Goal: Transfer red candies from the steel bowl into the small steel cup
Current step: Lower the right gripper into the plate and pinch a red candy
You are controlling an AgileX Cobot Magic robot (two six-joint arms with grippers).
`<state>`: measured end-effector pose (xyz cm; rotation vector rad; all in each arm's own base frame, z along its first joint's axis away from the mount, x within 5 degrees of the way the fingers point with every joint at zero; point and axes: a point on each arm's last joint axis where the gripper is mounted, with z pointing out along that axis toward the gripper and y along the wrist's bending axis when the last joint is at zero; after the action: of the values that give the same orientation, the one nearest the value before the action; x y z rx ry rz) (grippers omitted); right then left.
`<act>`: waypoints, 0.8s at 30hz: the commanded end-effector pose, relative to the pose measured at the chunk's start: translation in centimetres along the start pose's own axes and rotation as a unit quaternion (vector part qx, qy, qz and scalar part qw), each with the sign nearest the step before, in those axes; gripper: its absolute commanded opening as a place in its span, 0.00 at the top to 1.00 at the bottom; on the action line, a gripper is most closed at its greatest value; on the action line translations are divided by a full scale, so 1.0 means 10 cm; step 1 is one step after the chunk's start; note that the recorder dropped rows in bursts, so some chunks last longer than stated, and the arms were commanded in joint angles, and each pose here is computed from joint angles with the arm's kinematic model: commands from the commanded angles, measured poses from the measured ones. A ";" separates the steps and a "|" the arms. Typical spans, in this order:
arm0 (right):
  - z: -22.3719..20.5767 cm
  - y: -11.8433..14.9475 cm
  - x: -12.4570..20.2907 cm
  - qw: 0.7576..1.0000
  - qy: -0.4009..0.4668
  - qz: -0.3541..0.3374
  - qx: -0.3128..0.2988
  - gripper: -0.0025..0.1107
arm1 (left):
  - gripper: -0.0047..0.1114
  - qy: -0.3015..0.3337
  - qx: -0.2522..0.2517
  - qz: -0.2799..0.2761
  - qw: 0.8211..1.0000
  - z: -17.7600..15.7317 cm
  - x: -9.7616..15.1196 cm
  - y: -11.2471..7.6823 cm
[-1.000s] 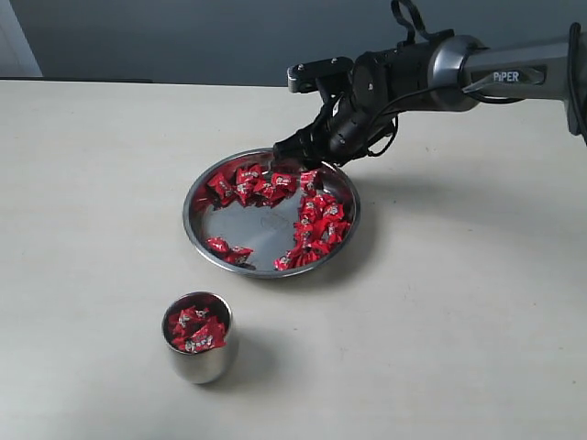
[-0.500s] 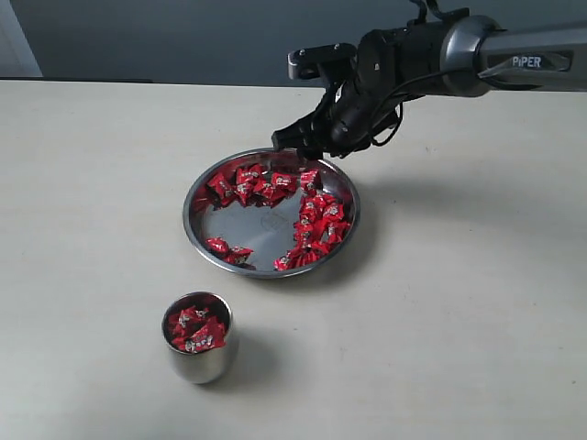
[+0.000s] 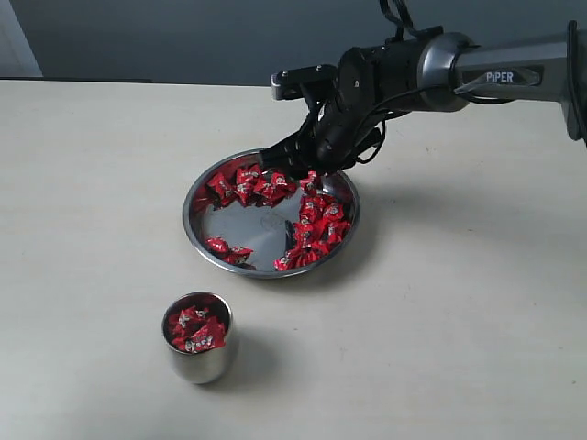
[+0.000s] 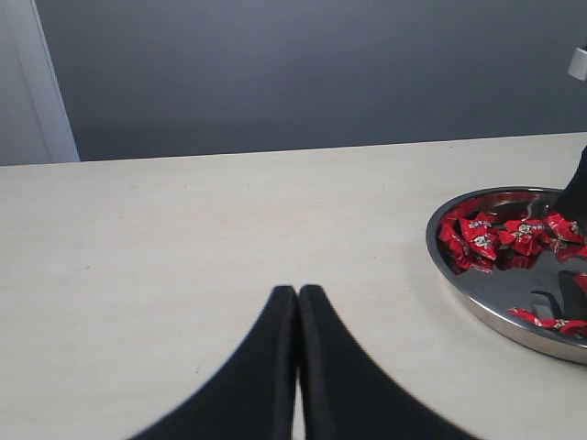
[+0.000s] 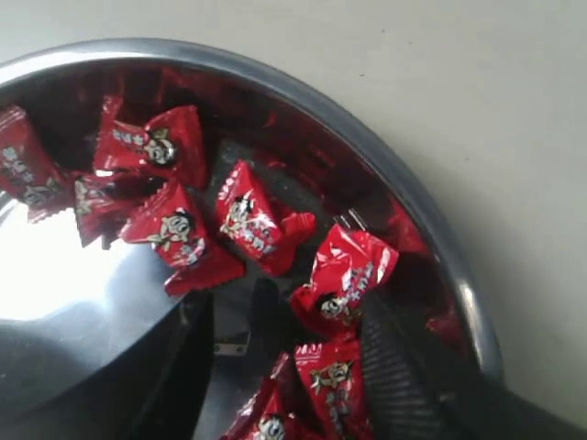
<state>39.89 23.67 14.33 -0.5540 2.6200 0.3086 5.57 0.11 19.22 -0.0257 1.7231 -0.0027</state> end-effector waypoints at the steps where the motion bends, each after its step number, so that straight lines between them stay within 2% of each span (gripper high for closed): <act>1: 0.04 -0.01 0.01 1.000 0.001 -0.006 0.002 0.55 | 0.96 -0.004 -0.002 0.000 1.000 0.00 0.00 0.00; 19: 0.25 -0.04 0.09 1.000 0.008 -0.004 0.005 0.56 | 0.96 -0.004 -0.002 0.000 1.000 0.00 0.00 0.00; 24: 0.25 -0.05 0.08 1.000 0.006 -0.007 0.007 0.72 | 0.96 -0.004 -0.002 0.000 1.000 0.00 0.00 0.00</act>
<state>40.20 23.80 11.58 -0.5529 2.6455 0.2948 5.57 0.11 19.22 -0.0257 1.7231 -0.0027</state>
